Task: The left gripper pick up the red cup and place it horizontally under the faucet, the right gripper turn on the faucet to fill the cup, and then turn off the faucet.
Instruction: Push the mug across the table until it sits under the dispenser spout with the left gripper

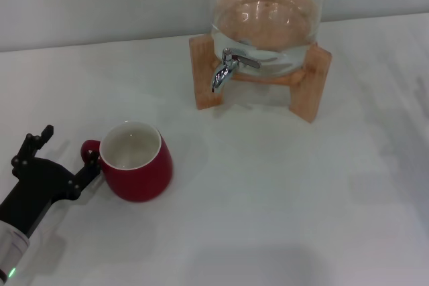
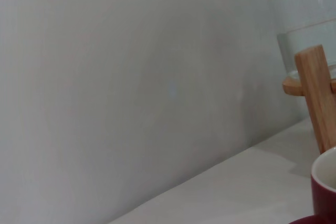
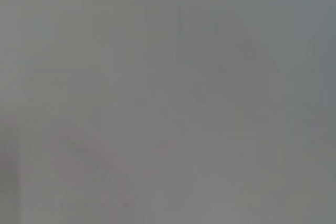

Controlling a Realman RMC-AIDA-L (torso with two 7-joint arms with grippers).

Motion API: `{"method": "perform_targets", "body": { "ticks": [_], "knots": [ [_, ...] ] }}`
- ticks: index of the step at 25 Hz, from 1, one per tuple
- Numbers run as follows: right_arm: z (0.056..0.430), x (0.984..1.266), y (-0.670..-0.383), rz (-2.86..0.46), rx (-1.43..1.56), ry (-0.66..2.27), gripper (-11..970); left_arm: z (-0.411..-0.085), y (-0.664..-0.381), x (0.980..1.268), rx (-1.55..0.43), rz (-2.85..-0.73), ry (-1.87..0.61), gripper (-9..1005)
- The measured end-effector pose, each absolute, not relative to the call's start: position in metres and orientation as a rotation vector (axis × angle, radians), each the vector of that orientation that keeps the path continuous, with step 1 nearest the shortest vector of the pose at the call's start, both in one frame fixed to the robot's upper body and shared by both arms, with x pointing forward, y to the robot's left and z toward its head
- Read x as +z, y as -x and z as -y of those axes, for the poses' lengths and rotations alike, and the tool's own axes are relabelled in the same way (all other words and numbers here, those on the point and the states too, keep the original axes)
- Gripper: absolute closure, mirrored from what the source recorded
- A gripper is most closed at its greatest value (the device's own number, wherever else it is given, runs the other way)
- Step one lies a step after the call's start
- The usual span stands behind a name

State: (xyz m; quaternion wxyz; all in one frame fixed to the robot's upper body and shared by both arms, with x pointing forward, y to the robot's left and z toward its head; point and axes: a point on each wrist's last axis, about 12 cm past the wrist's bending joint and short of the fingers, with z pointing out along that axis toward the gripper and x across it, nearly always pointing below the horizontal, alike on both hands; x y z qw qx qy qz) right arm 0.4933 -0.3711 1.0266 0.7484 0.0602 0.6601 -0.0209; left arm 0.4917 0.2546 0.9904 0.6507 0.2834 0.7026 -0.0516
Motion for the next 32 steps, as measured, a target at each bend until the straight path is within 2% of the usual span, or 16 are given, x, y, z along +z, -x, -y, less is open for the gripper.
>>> {"method": "perform_targets", "body": {
  "ticks": [7,12,18,31,32],
  "knots": [
    [0.3710,1.0268,-0.4937,-1.443,-0.045,-0.131,237,-0.2546,-0.4917,0.9904,-0.117,-1.596,-0.644,121],
    [0.3708,1.0270,-0.4941,-1.442,-0.045,-0.131,236,-0.2543,-0.4921,0.9906,-0.112,-1.592,-0.652,183],
    [0.3708,1.0270,-0.4941,-1.442,-0.045,-0.130,236,-0.2545,-0.4928,0.9889,-0.094,-1.602,-0.672,366],
    [0.3708,1.0271,-0.4941,-1.441,-0.044,-0.130,236,-0.2533,-0.4932,0.9887,-0.081,-1.597,-0.687,834],
    [0.3708,1.0271,-0.4941,-1.441,-0.044,-0.130,236,-0.2531,-0.4933,0.9889,-0.081,-1.597,-0.687,845]
  ]
}}
